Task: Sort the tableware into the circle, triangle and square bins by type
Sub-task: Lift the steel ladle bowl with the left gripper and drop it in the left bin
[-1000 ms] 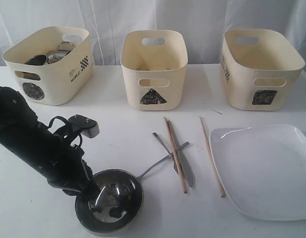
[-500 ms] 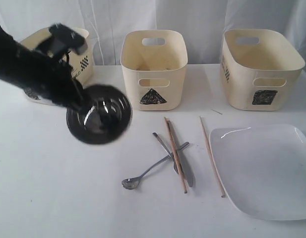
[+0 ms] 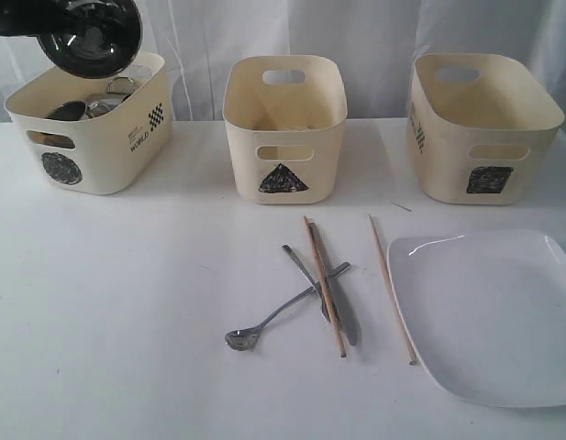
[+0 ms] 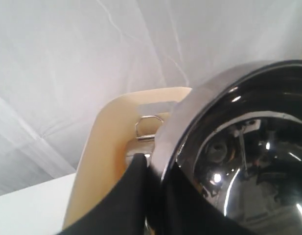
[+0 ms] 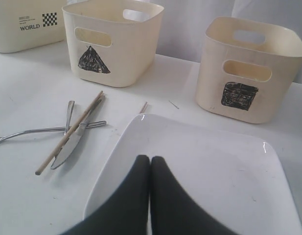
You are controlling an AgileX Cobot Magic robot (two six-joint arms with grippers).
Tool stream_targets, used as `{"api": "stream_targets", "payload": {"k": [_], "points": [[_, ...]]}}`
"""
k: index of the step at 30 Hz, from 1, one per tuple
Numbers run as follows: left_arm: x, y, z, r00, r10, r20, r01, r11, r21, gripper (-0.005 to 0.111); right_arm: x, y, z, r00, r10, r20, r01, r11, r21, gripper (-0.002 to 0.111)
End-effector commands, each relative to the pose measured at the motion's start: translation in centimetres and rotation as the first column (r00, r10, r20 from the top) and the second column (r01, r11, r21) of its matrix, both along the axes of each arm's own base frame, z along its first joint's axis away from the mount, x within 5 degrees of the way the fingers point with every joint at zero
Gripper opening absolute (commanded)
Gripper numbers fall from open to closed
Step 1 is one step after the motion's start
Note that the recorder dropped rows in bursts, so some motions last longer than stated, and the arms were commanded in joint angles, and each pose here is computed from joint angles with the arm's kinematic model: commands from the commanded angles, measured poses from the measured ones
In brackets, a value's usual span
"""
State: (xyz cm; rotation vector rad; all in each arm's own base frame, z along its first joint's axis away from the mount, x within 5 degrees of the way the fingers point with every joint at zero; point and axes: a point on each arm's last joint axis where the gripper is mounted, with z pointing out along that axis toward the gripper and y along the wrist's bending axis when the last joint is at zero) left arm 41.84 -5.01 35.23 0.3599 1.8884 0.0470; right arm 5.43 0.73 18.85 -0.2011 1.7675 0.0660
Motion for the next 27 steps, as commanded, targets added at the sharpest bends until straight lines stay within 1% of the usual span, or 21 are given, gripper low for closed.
{"api": "stream_targets", "payload": {"k": [1,2,3,4,8,9,10,12,13,14,15,17,21,24,27], "points": [[3.7,1.8,-1.3,0.998,0.057,0.011,-0.056,0.998,-0.023,0.0,0.0,0.0,-0.1,1.0,0.003,0.006,-0.003,1.0,0.003,0.0],[5.3,2.4,-2.3,0.997,0.071,0.005,-0.071,0.997,-0.022,0.0,0.0,0.0,-0.1,1.0,0.003,0.006,-0.003,1.0,0.003,0.0],[5.8,2.6,-2.6,0.997,0.077,0.003,-0.077,0.997,-0.022,0.0,0.0,0.0,-0.1,1.0,0.003,0.006,-0.003,1.0,0.003,0.0],[7.1,3.1,-3.6,0.996,0.085,-0.001,-0.085,0.996,-0.014,0.0,0.0,0.0,-0.1,1.0,0.003,0.006,-0.003,1.0,0.003,0.0],[10.0,4.6,-5.8,0.993,0.115,-0.006,-0.116,0.993,-0.013,0.0,0.0,0.0,-0.1,1.0,0.003,0.006,-0.003,1.0,0.003,0.0],[10.3,4.6,-5.9,0.993,0.115,-0.005,-0.115,0.993,-0.013,0.0,0.0,0.0,-0.1,1.0,0.003,0.006,-0.003,1.0,0.003,0.0],[10.8,4.6,-6.7,0.993,0.114,-0.02,-0.114,0.993,-0.012,0.001,0.0,0.0,-0.1,1.0,0.003,0.006,-0.003,1.0,0.003,0.0],[11.2,4.5,-7.3,0.993,0.112,-0.028,-0.113,0.994,-0.011,0.013,0.0,0.0,-0.1,1.0,0.003,0.006,-0.003,1.0,0.003,0.0],[11.2,4.5,-7.4,0.993,0.112,-0.032,-0.112,0.994,-0.011,0.026,0.0,0.0,-0.1,1.0,0.003,0.006,-0.003,1.0,0.003,0.0],[11.2,4.5,-7.5,0.993,0.114,-0.038,-0.115,0.993,-0.021,0.035,0.0,0.0,-0.1,1.0,0.003,0.006,-0.003,1.0,0.003,0.0],[10.9,4.5,-7.1,0.991,0.119,-0.058,-0.121,0.991,-0.048,0.046,0.0,0.0,-0.1,1.0,0.003,0.006,-0.003,1.0,0.003,0.0],[10.2,4.4,-6.1,0.989,0.11,-0.1,-0.117,0.991,-0.059,0.054,0.0,0.0,-0.1,1.0,0.003,0.006,-0.003,1.0,0.003,0.0],[8.4,4.3,-4.0,0.989,0.103,-0.107,-0.111,0.991,-0.073,0.054,0.0,0.0,-0.1,1.0,0.003,0.006,-0.003,1.0,0.003,0.0],[6.1,4.2,-2.6,0.989,0.104,-0.107,-0.113,0.99,-0.081,0.054,0.0,0.0,-0.1,1.0,0.003,0.006,-0.003,1.0,0.003,0.0],[3.0,4.3,-1.9,0.989,0.116,-0.095,-0.124,0.989,-0.083,0.054,0.0,0.0,-0.1,1.0,0.003,0.006,-0.003,1.0,0.003,0.0]]}}
